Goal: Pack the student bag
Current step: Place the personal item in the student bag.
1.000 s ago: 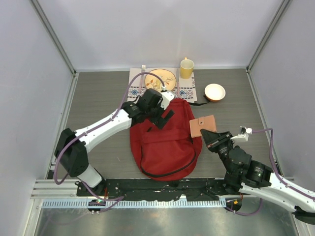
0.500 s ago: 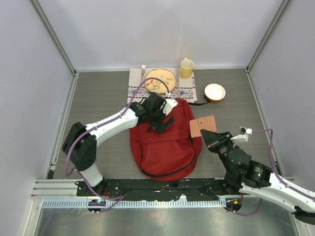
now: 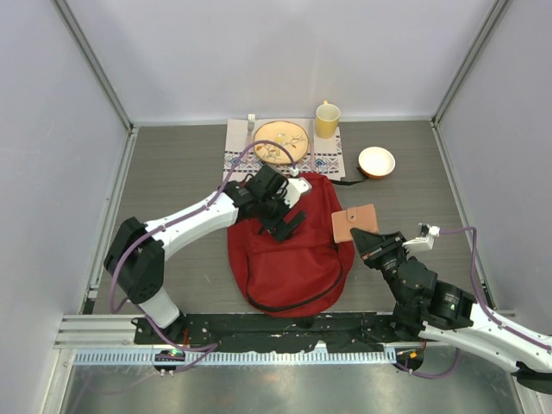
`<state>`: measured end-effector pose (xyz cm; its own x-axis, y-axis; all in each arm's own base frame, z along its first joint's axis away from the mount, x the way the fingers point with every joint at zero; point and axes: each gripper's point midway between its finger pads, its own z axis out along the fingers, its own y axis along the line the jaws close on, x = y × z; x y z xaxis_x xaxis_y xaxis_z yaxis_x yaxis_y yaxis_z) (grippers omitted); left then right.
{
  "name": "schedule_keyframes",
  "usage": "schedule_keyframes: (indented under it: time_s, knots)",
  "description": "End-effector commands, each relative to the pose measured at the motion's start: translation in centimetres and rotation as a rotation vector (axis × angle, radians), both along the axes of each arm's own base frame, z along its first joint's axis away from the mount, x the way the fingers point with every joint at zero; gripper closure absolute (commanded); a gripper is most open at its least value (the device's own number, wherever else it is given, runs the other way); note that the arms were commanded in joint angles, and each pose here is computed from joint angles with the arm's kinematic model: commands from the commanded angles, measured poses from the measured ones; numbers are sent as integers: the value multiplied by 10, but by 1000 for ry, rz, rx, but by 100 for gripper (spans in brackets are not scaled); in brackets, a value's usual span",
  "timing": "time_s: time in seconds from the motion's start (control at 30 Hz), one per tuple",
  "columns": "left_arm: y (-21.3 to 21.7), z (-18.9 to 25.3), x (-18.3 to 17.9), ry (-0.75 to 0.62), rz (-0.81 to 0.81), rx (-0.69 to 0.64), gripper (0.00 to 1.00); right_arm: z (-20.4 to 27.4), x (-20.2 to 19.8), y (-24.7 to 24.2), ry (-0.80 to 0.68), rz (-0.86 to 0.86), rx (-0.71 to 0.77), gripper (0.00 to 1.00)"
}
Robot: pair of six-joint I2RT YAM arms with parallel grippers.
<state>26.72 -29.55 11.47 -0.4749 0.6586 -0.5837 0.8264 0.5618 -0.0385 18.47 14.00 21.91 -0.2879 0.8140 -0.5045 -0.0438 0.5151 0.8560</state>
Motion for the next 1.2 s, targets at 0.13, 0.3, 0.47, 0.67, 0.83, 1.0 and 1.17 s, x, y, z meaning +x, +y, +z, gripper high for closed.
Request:
schedule_keyframes:
  time_s: [0.13,0.3,0.47,0.67,0.83,1.0,1.17]
  knots:
    - [2,-7,-29,52,-17,26,0,10,4,-8,-16,-53,56,95]
    - [4,-14,-28,-7,9,66,0,6,5,-8,-12,-59,55,94]
    - [7,-24,-23,-60,61,113,2,5,5,-8,-9,-60,56,94]
    - [7,-23,-8,-126,159,103,27,4,5,-10,-8,-65,53,94]
    - [6,-16,-1,-169,182,72,49,3,5,-10,-3,-70,54,94]
    - [6,-15,-3,-164,175,66,63,2,5,-11,-2,-72,54,94]
    - [4,-1,-3,-177,185,29,81,2,3,-7,2,-51,45,94]
